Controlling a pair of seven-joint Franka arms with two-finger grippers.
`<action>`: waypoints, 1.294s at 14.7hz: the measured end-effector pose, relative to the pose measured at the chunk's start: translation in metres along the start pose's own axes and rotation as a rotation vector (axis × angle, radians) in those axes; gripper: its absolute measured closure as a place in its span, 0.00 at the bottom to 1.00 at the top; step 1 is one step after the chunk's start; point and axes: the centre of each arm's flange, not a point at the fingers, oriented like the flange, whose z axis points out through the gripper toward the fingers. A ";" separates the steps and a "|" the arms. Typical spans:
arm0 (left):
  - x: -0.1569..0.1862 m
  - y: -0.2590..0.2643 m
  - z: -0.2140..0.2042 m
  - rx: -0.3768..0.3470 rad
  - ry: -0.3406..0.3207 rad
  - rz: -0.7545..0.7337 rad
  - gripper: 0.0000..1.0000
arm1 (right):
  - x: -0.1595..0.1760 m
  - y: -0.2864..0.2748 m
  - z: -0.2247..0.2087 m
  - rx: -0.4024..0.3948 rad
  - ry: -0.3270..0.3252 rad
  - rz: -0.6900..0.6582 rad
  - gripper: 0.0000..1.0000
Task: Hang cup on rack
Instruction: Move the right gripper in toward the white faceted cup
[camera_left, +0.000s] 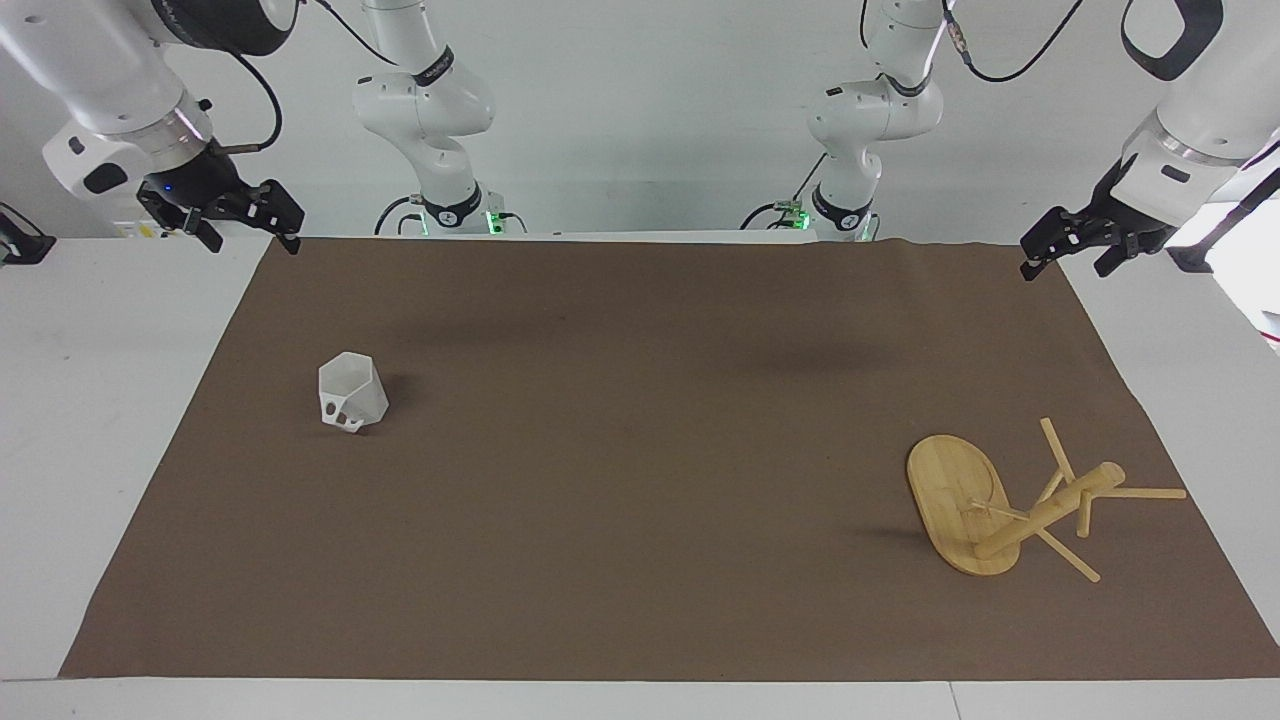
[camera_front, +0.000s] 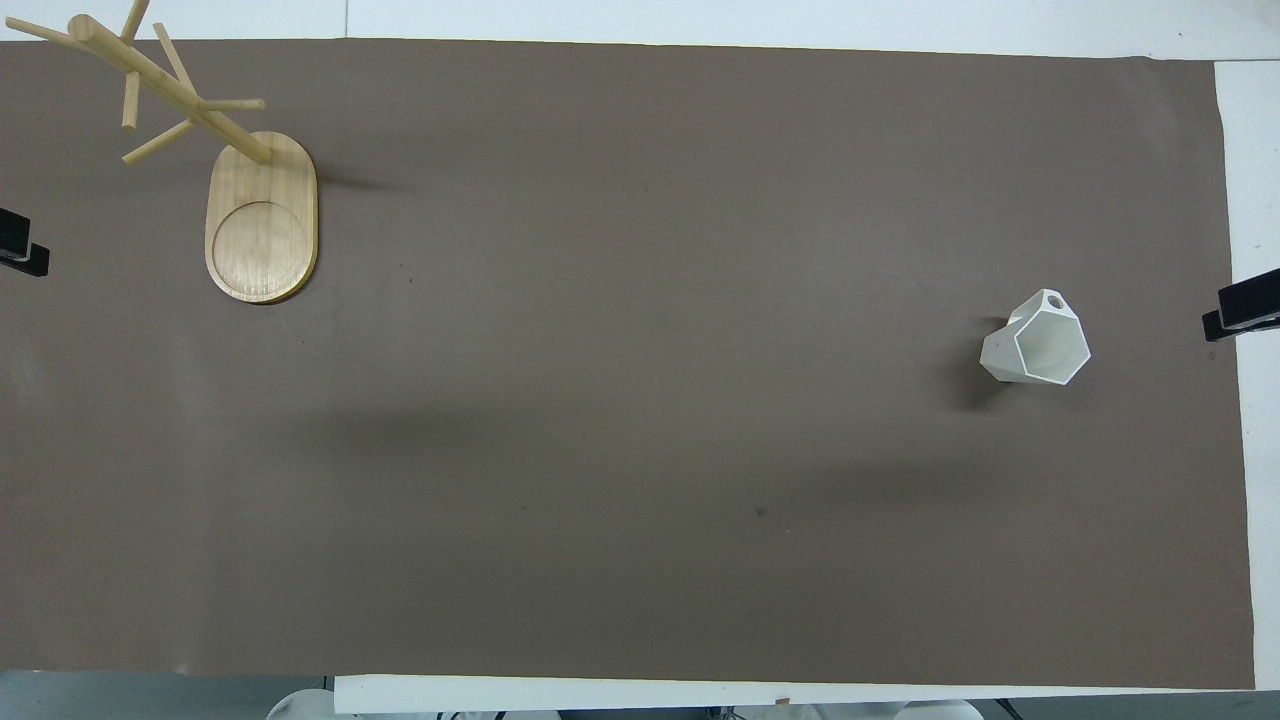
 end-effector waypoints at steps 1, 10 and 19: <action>0.000 0.000 0.000 0.000 0.000 0.000 0.00 | 0.000 -0.001 0.000 0.000 0.000 -0.002 0.00; 0.000 0.000 0.000 0.000 0.000 0.000 0.00 | -0.004 -0.006 -0.002 0.024 -0.007 -0.170 0.00; 0.000 0.000 0.000 0.000 0.000 0.000 0.00 | 0.009 0.155 0.061 0.276 0.209 -0.954 0.00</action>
